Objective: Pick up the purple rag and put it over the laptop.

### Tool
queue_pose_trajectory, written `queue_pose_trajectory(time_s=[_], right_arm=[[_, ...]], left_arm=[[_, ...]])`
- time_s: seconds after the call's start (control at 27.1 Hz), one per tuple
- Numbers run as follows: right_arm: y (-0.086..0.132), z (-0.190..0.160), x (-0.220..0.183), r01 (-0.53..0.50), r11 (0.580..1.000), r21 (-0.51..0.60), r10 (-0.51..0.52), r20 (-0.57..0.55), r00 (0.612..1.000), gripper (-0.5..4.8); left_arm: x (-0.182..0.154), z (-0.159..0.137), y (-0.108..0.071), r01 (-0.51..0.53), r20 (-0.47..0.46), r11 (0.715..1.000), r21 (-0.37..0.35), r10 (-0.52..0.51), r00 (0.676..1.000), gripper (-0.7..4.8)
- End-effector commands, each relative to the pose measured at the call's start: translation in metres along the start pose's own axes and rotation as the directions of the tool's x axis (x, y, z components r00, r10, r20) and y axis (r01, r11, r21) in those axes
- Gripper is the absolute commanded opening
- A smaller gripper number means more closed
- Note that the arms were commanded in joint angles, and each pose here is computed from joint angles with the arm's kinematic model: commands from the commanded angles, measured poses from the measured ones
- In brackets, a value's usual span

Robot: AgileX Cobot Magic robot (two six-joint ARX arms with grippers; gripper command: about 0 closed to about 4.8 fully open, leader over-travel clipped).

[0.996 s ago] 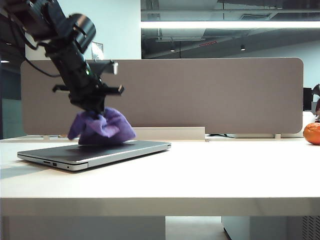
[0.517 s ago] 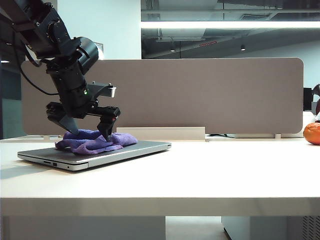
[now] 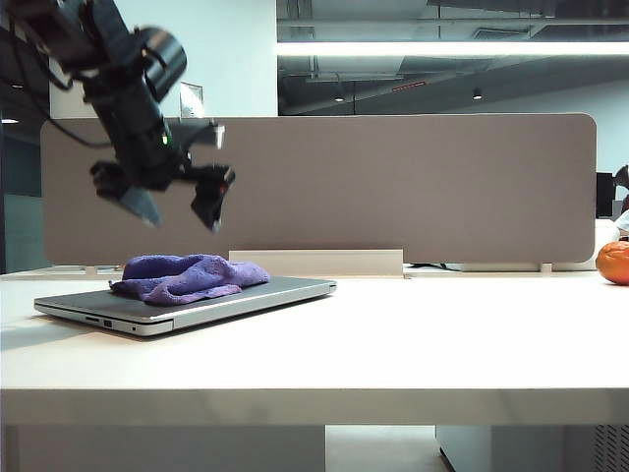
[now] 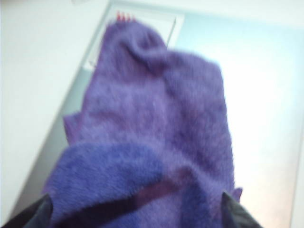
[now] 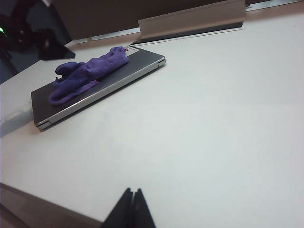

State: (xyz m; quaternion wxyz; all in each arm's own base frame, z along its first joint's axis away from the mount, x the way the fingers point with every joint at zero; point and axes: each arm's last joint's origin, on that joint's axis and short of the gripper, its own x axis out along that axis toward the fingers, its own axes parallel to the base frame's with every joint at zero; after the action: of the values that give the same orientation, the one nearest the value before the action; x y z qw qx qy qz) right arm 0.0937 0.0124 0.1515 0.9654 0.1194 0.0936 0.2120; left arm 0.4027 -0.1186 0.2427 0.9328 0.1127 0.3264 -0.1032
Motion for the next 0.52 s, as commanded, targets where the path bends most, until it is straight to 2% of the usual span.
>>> queue_pose_trajectory(time_s=[0.04, 0.15, 0.22, 0.3, 0.37, 0.41, 0.52], right_arm=[[0.0, 0.001, 0.0, -0.002, 1.0, -0.005, 0.002, 0.013, 1.0, 0.22], [0.0, 0.001, 0.0, -0.002, 1.0, -0.006, 0.002, 0.013, 1.0, 0.22], [0.0, 0.001, 0.0, 0.004, 1.0, -0.007, -0.003, 0.015, 1.0, 0.22], [-0.001, 0.001, 0.0, 0.031, 0.999, -0.008, -0.031, 0.021, 0.999, 0.22], [-0.003, 0.001, 0.0, 0.103, 0.995, -0.008, -0.103, 0.037, 0.994, 0.22], [-0.004, 0.001, 0.0, 0.125, 0.992, -0.007, -0.124, 0.041, 0.991, 0.22], [-0.006, 0.002, 0.0, 0.188, 0.982, -0.006, -0.187, 0.055, 0.981, 0.21]], left_arm=[[-0.012, 0.01, 0.001, 0.017, 0.052, 1.0, -0.009, -0.016, 0.999, 4.67], [-0.026, 0.016, 0.002, 0.078, 0.083, 0.992, -0.101, -0.07, 0.994, 4.61], [-0.031, 0.018, 0.002, 0.112, 0.091, 0.987, -0.117, -0.102, 0.991, 4.23], [-0.036, 0.02, 0.001, 0.157, 0.1, 0.979, -0.127, -0.145, 0.984, 3.33], [-0.047, 0.02, 0.001, 0.204, 0.088, 0.971, -0.126, -0.194, 0.977, 1.54], [-0.05, 0.02, 0.001, 0.203, 0.079, 0.971, -0.126, -0.194, 0.978, 1.04], [-0.059, 0.02, 0.002, 0.202, 0.063, 0.972, -0.124, -0.195, 0.979, 0.38]])
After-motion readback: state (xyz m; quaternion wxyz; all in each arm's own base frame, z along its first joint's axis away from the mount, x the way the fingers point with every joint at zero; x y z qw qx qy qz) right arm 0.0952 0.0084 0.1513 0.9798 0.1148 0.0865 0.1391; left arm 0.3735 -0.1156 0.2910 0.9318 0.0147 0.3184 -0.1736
